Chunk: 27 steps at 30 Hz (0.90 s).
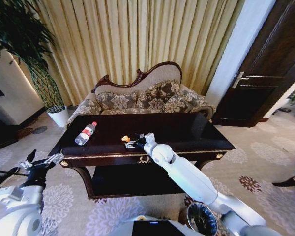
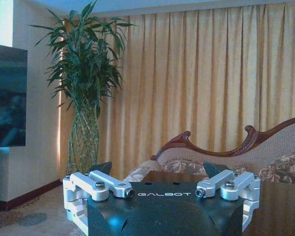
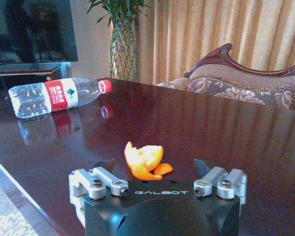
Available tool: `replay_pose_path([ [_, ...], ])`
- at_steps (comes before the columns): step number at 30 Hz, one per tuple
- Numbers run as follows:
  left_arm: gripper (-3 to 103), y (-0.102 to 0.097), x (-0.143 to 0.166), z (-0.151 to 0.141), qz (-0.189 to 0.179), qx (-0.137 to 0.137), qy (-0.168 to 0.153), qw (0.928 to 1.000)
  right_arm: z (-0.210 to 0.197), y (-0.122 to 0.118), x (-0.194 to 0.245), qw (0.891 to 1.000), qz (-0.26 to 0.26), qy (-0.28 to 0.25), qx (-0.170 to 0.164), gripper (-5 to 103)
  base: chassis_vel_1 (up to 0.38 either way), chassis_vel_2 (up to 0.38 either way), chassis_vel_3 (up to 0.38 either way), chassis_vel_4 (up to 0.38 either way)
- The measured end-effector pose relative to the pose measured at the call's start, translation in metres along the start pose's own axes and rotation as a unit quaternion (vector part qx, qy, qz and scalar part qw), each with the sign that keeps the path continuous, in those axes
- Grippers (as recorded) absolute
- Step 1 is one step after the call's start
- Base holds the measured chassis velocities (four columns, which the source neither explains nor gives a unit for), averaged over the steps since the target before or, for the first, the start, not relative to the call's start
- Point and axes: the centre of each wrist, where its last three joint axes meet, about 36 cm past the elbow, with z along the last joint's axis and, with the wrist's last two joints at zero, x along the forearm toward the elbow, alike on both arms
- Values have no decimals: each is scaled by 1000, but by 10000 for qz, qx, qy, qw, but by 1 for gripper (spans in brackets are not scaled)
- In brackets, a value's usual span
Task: Move to the front of the table and place the trash on the table into the trash bin.
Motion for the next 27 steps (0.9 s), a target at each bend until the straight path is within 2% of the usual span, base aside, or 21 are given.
replay_pose_path([
  [2,100,2,0,0,-10,0,-11,10000,4,3,2,10000,-25,23,-20,79,0,0,0,0],
  [3,100,2,0,0,-10,0,-11,10000,4,3,2,10000,-25,23,-20,79,0,0,0,0],
  [5,100,3,0,0,-21,6,-16,10000,4,3,1,10000,-21,31,-17,68,0,0,0,0],
  [6,100,3,0,0,-21,6,-16,10000,4,3,1,10000,-21,31,-17,68,0,0,0,0],
  [8,100,4,0,1,-32,19,-15,10000,4,2,-1,10000,-5,38,-13,57,0,0,0,0],
  [9,100,4,0,1,-37,27,-14,10000,4,2,-1,10000,-1,37,-11,57,0,0,0,0],
  [10,100,4,0,1,-43,36,-12,10000,4,1,-1,10000,5,35,-8,47,0,0,0,0],
  [12,100,3,0,2,-42,42,-9,10000,4,1,-1,10000,7,34,-9,47,0,0,0,0],
  [13,100,3,0,2,-39,50,-7,10000,4,0,-1,10000,17,32,-10,41,0,0,0,0],
  [14,100,3,0,2,-39,50,-7,10000,4,0,-1,10000,17,32,-10,41,0,0,0,0],
  [17,100,2,0,2,-27,55,-17,10000,6,-3,0,10000,58,32,-25,25,0,0,0,0],
  [18,100,2,0,2,-27,55,-17,10000,6,-3,0,10000,58,32,-25,25,0,0,0,0],
  [21,100,0,0,3,-8,67,-12,10000,7,-5,3,9999,91,21,-51,9,0,0,0,0],
  [22,100,0,0,3,-8,67,-12,10000,7,-5,3,9999,91,21,-51,9,0,0,0,0],
  [24,100,0,0,4,-4,70,-6,10000,8,-5,4,9999,108,10,-76,3,0,0,0,0],
  [27,100,0,0,4,-8,67,0,10000,8,-7,6,9998,133,-25,-115,3,0,0,0,0],
])
